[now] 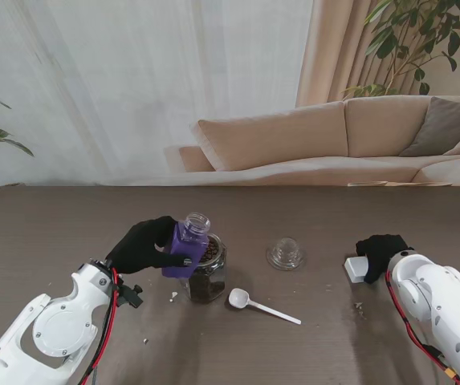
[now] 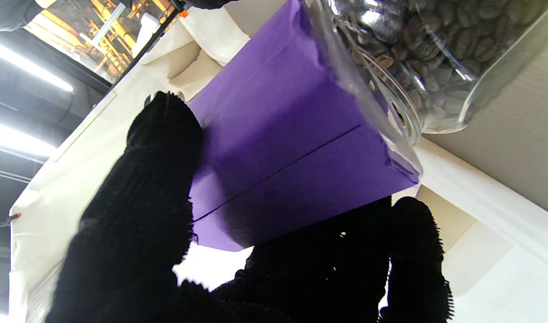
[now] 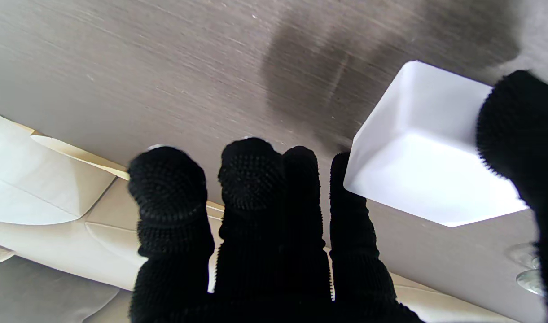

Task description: Portion coffee beans from the glass jar into the coffee jar

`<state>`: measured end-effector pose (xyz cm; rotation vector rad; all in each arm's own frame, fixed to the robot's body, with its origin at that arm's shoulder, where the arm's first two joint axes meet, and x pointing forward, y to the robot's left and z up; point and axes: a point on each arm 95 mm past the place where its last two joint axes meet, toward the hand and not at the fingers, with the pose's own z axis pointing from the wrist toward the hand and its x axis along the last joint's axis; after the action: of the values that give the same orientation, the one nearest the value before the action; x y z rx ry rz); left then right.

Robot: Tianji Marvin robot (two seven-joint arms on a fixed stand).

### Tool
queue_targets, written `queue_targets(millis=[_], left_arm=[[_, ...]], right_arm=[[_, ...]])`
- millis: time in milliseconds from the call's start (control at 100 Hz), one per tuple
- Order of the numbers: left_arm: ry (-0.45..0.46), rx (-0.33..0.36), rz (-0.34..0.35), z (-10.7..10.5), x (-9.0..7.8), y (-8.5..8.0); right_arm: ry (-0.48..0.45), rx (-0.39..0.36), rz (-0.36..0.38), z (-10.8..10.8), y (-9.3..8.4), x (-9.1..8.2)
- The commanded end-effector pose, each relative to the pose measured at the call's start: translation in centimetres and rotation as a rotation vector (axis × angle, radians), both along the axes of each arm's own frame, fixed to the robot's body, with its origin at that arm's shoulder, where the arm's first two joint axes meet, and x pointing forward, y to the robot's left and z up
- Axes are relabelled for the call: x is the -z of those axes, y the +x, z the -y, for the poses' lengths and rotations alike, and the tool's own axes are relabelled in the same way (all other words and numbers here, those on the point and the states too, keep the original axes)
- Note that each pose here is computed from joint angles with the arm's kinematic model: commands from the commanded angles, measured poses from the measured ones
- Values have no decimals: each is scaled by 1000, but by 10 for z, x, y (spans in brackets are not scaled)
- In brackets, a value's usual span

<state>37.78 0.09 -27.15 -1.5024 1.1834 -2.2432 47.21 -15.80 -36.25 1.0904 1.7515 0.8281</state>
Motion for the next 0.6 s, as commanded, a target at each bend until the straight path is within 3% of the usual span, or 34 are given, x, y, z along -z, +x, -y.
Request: queue_targets(millis=[0,590], left_arm=[[7,12,-12,2,1,-2],[8,11,-14,3,0,-2]], right_arm=[[-9,20,-87,7,-15,27],[-12,0,-171,2,-19,49]])
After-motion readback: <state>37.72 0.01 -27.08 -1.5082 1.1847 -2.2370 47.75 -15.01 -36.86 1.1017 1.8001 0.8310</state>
